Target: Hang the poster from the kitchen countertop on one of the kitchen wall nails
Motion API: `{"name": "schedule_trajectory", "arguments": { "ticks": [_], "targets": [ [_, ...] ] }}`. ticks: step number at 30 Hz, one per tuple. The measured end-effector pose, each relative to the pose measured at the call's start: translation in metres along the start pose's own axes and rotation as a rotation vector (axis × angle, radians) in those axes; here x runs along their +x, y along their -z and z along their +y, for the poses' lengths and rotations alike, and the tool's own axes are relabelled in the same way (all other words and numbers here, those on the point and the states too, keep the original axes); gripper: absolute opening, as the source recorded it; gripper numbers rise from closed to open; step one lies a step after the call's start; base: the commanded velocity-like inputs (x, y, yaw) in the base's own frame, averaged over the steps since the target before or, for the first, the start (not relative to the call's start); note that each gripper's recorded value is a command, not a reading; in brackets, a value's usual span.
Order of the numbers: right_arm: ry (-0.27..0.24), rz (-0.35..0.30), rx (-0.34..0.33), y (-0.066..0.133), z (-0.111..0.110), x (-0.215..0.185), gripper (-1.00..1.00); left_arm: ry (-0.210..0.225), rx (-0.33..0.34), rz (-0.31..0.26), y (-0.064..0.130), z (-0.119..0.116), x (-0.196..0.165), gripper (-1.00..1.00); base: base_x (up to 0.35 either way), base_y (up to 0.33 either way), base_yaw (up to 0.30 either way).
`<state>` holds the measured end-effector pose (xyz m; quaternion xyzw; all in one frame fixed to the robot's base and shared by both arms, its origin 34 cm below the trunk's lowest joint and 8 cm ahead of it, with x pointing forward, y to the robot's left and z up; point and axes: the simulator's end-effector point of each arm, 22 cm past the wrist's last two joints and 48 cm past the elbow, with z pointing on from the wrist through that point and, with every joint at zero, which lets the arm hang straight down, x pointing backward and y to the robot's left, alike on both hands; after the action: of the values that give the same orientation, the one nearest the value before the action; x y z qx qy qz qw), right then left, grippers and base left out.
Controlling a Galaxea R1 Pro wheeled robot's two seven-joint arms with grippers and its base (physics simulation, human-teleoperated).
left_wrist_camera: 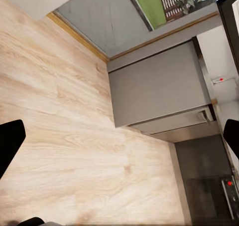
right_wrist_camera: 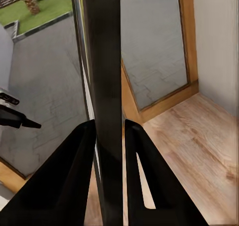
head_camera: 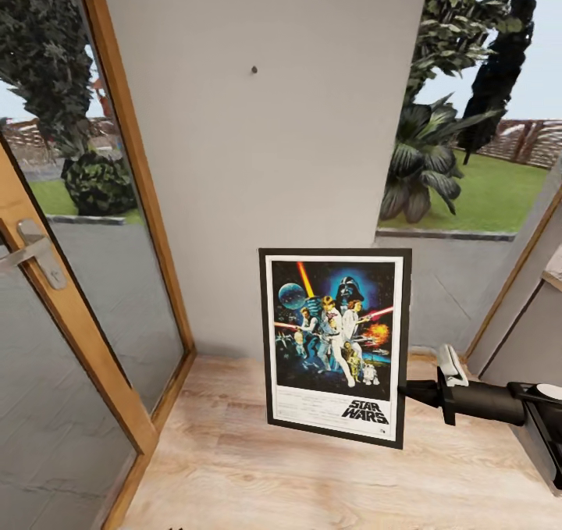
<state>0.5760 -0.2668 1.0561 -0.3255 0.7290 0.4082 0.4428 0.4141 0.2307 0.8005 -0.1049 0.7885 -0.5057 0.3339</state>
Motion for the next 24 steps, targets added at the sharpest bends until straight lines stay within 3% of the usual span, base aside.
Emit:
{"name": "schedule_trajectory", "arguments": {
  "ticks": [7,14,24],
  "targets": [
    [0.000,0.000,0.000,-0.0001,0.0000,0.0000,-1.00,0.000,0.000,0.000,0.0001,0.0001,-0.0001,1.00,0.000,0.000,-0.051],
    [0.001,-0.001,0.000,0.0003,0.0004,-0.0008,-1.00,-0.001,0.001,-0.001,0.0001,-0.0003,-0.0006,1.00,0.000,0.000,-0.182],
    [-0.001,-0.001,-0.001,0.0002,0.0007,-0.0009,-1.00,0.002,0.003,0.002,-0.0010,-0.0012,0.0011,1.00,0.000,0.000,-0.020]
  ]
}}
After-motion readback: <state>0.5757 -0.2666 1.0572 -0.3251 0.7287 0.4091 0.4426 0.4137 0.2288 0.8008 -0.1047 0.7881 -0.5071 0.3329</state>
